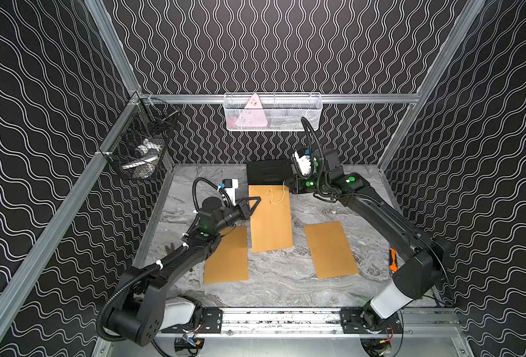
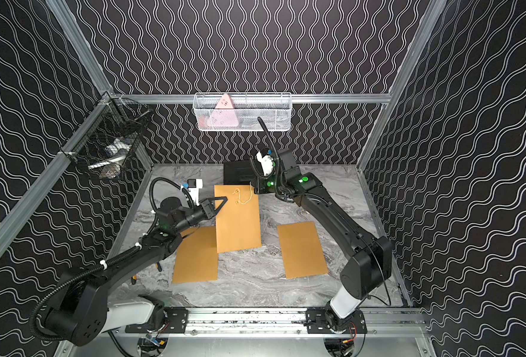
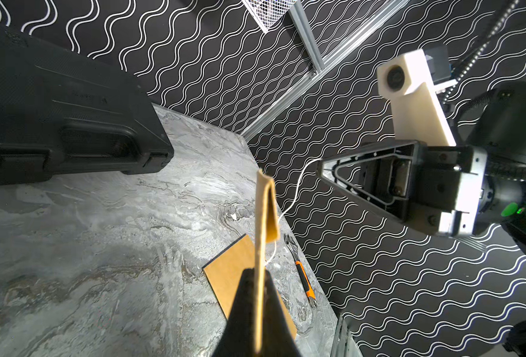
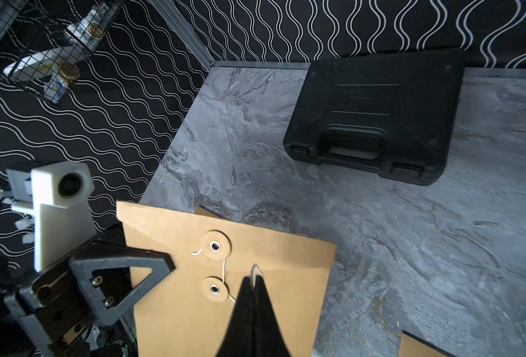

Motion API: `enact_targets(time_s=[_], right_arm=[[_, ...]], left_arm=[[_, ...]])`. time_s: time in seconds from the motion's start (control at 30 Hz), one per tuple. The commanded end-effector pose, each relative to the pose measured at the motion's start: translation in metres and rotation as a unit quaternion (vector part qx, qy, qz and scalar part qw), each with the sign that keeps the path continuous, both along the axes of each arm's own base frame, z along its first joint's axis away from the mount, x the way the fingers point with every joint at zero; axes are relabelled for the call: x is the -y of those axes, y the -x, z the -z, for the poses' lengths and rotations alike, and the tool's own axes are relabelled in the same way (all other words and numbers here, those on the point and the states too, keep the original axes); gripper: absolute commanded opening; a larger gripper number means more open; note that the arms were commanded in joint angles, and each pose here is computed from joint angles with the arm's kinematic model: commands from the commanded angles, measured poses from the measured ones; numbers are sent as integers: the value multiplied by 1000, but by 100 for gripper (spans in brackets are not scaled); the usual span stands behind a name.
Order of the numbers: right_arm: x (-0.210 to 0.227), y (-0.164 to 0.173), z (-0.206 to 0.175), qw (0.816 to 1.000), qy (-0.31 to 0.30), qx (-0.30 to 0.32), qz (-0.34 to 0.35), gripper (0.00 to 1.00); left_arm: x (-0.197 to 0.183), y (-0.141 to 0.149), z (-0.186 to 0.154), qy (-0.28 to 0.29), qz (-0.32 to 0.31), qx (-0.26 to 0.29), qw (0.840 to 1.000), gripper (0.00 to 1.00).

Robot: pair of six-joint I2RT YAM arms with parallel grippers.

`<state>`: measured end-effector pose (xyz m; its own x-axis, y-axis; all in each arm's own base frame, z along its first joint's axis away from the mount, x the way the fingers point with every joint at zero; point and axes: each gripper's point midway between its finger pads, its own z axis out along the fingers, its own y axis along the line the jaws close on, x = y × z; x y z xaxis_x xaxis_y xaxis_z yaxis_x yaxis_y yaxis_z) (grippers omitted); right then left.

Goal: Open the file bag

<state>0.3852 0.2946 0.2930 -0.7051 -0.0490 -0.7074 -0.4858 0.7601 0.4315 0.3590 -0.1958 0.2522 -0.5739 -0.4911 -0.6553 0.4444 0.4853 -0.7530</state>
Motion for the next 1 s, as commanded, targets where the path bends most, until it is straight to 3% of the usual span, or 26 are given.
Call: enact_targets(time_s=[0.0, 0.97], right_arm=[[-13, 2, -6, 1000, -4, 7, -20, 0], [-103, 29, -39, 993, -9, 40, -109, 0]], left_arm=[[4, 1, -10, 12, 7, 18, 1000, 0], [34, 8, 1, -6, 28, 14, 999, 0]])
